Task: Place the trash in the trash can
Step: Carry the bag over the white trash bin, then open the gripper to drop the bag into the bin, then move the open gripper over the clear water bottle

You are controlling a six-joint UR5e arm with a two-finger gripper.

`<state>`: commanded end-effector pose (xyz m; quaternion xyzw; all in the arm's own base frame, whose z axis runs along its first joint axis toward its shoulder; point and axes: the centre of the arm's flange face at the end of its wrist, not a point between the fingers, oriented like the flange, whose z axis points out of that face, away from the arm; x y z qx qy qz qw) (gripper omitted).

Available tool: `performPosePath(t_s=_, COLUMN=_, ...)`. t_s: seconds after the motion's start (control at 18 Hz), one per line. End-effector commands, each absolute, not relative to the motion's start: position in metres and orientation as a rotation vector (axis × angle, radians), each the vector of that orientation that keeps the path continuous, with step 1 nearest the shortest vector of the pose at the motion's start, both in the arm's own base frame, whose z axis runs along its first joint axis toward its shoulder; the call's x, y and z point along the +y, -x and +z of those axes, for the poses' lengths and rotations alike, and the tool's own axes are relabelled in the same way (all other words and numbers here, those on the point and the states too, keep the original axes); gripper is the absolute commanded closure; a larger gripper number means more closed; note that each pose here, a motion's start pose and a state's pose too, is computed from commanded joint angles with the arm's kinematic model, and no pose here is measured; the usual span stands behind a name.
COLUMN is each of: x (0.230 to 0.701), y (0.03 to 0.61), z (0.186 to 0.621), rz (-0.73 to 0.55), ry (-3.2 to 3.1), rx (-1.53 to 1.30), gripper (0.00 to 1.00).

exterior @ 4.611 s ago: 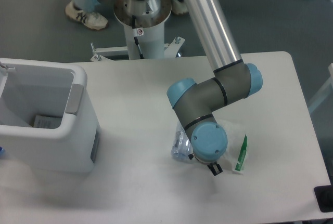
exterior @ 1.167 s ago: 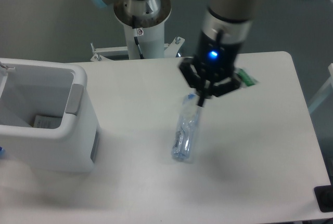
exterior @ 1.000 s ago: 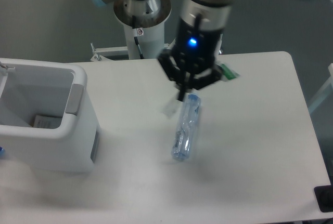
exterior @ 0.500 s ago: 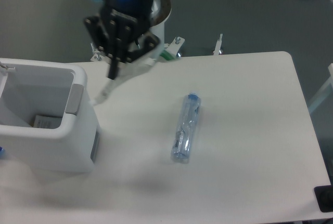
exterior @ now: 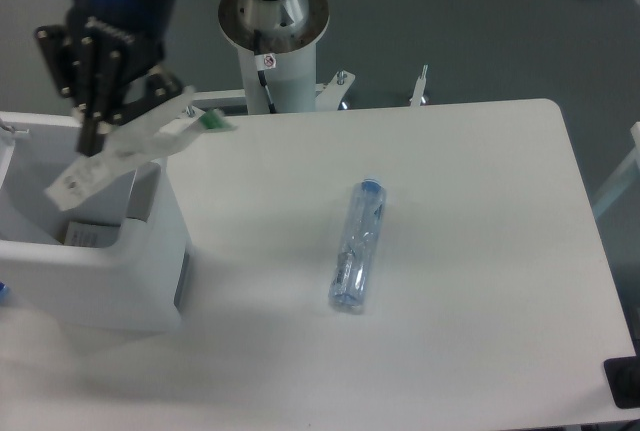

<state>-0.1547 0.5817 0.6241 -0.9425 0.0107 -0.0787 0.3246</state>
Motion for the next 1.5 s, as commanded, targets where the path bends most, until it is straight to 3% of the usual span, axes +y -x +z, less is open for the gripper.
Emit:
performPosePath(t_s=0.39, x=0.6, y=0.119, z=0.612, rz=-0.249, ry=2.482, rx=0.103, gripper=0.84)
performPosePath(t_s=0.67, x=0.605, y=0.116, z=0.61, rz=-0.238, ry=2.471, rx=0.12, gripper=0.56)
performPosePath(t_s=1.06, x=0.599, y=0.129, z=0.611, rz=-0.219, ry=2.471, rx=0.093, gripper=0.51)
performPosePath(t_s=1.28, x=0.577, y=0.2, z=0.614, rz=-0.168, ry=2.463, rx=-0.057, gripper=0.45)
performPosePath(t_s=1.39, x=0.563, y=0.239, z=0.61, rz=-0.146, ry=2.465, rx=-0.141, gripper=0.3)
performPosePath(t_s=1.44, x=0.555, y=0.26, z=0.602, rz=-0.136, ry=2.475, rx=-0.188, gripper=0.04)
performPosePath(t_s=1.5, x=0.546, y=0.28, z=0.594, rz=-0.127, ry=2.48, rx=-0.23, gripper=0.0)
